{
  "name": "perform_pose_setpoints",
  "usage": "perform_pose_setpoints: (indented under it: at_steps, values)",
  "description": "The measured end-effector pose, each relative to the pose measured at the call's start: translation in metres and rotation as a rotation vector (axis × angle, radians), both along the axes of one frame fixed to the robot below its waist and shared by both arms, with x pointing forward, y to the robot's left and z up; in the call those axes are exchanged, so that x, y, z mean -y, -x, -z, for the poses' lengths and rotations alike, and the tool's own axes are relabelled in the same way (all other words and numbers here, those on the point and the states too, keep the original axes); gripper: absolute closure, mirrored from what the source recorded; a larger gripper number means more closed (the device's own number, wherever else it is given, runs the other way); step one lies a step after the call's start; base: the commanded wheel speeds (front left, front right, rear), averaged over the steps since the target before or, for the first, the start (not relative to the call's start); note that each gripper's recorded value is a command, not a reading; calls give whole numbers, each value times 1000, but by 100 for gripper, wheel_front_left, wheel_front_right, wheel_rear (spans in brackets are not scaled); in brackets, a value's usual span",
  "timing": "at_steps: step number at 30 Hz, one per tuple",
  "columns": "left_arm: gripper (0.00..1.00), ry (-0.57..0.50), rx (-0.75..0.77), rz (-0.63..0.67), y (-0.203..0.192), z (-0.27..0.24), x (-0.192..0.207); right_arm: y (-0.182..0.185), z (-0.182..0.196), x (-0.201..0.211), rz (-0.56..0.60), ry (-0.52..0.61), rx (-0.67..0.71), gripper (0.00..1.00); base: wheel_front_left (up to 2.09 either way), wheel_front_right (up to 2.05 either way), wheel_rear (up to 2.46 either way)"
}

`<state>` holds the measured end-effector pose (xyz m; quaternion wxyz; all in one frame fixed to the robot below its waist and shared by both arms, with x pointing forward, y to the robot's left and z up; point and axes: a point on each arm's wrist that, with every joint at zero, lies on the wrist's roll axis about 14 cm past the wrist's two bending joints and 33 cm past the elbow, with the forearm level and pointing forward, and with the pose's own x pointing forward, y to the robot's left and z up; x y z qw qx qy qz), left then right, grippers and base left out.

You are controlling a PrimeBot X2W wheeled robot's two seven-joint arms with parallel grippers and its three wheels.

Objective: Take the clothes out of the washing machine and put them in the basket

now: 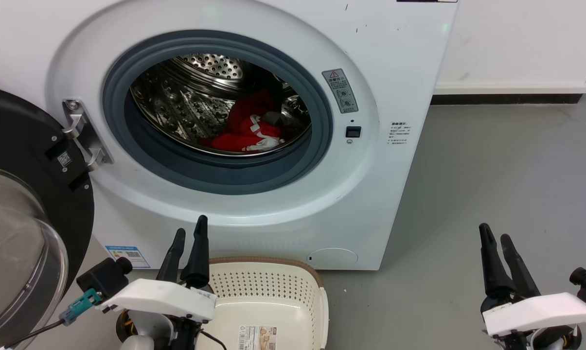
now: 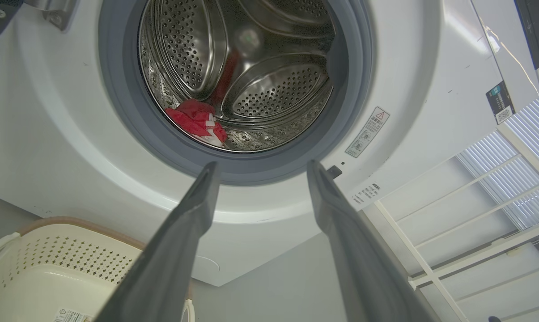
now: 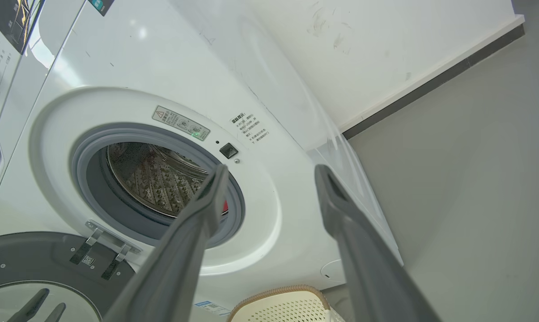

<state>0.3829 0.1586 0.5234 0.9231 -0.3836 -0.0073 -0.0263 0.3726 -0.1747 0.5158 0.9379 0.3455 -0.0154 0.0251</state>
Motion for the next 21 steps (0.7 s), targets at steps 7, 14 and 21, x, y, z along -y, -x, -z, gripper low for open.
perform_pose_setpoints:
  at_steps: [7, 14, 21]
  values:
    - [0, -119, 10, -12, 1, 0, 1, 2, -1, -3, -6, 96, 14, 0, 0, 0, 0]
    - [0, -224, 36, -18, 2, -5, 2, 2, -5, -8, -18, 192, 37, 0, 0, 0, 0]
    - [0, -322, 61, -17, 4, -8, 5, 2, -8, -12, -32, 286, 53, 0, 0, 0, 0]
